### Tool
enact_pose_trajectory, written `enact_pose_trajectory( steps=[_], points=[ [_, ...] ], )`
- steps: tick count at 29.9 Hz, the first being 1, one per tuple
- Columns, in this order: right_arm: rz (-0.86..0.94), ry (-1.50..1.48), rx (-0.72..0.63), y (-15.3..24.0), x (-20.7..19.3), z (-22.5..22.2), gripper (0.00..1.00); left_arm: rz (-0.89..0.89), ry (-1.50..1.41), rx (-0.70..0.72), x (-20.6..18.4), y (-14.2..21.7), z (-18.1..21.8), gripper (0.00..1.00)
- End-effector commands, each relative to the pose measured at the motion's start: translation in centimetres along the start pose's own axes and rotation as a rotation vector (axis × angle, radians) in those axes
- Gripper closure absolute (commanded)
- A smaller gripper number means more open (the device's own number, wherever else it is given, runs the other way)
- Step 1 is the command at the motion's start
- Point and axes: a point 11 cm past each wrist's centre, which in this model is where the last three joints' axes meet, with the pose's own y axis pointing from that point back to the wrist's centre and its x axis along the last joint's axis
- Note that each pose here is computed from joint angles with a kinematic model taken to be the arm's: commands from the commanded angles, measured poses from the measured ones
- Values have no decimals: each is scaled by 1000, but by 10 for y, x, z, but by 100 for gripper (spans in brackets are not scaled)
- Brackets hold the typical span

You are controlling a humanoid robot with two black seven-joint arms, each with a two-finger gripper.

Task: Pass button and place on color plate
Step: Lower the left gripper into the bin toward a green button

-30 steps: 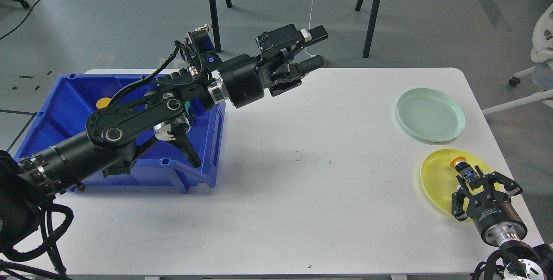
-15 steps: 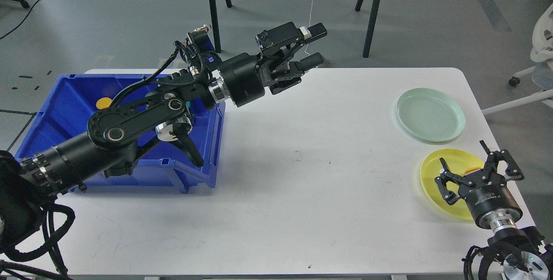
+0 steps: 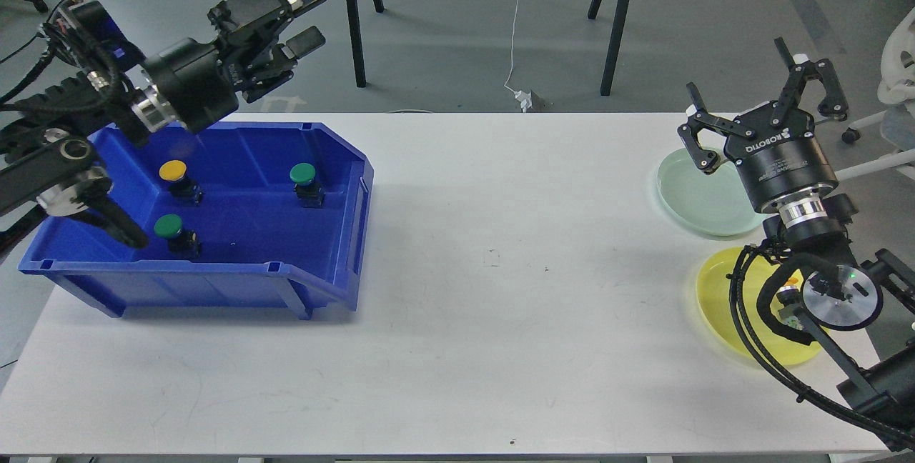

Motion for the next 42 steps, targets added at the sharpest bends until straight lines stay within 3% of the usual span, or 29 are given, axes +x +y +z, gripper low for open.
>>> enact_pose_trajectory(
  steps=[1,10,17,28,42],
  points=[
    [5,-21,-3,-1,1,9,1,-129,-191,105,-14,29,-2,16],
    [23,-22,-9,6,7,11,1,-287,-446,522,13,107,-77,16],
    [17,-36,-17,13,10,15,1,-321,-513,718,36,127,-124,17],
    [25,-29,-19,18,15,13,1,-378,-514,832,27,127,-168,18],
    [28,-35,-26,21,17,16,1,-377,-494,884,23,138,-185,18]
  ],
)
